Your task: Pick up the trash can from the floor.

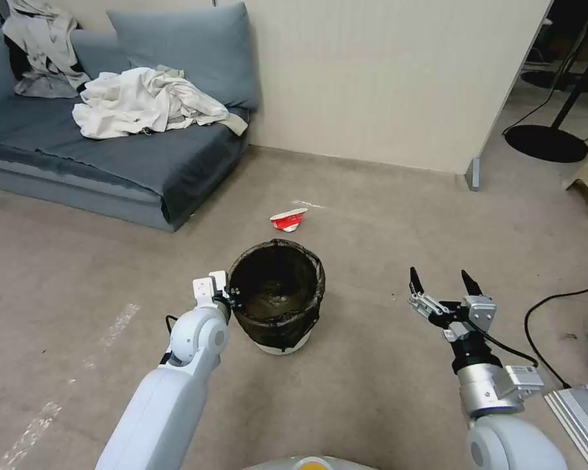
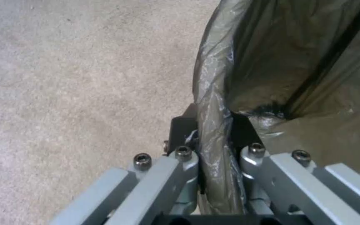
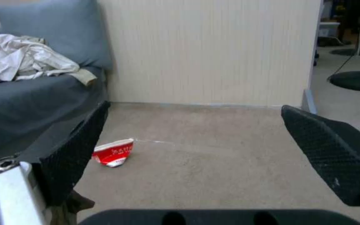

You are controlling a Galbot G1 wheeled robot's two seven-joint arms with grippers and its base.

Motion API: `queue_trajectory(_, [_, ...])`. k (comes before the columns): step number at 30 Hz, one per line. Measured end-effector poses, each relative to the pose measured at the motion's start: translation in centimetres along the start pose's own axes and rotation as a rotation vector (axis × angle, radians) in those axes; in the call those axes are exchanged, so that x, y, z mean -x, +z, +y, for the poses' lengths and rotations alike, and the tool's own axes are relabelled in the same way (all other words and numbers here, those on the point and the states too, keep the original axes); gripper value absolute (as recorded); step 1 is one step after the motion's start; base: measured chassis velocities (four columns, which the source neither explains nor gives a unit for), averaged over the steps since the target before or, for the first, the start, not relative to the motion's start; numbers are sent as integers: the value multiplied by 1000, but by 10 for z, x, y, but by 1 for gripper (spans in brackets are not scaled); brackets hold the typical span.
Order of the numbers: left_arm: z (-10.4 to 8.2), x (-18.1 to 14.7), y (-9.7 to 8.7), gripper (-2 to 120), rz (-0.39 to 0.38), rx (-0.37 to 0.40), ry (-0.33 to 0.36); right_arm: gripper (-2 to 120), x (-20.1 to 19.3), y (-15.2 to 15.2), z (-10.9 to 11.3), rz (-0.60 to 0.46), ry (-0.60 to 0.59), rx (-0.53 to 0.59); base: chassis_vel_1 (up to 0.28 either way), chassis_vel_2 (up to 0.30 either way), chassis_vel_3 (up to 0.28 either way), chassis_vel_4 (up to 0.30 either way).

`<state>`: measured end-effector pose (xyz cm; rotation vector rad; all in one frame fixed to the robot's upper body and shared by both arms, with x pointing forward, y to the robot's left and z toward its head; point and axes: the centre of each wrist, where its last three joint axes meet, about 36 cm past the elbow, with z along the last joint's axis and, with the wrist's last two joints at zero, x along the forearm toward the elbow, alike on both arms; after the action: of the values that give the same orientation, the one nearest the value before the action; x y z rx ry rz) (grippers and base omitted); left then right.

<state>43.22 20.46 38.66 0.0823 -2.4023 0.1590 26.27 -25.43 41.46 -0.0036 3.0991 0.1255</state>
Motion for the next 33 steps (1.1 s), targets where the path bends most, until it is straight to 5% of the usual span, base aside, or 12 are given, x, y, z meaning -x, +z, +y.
queue_trajectory(16, [28, -61, -27, 0, -87, -135, 65, 100, -1, -3, 0, -6, -1, -2, 0, 0, 0, 0])
queue_trajectory(33, [40, -83, -32, 0, -123, -132, 68, 100, 1, -5, 1, -10, -5, -2, 0, 0, 0, 0])
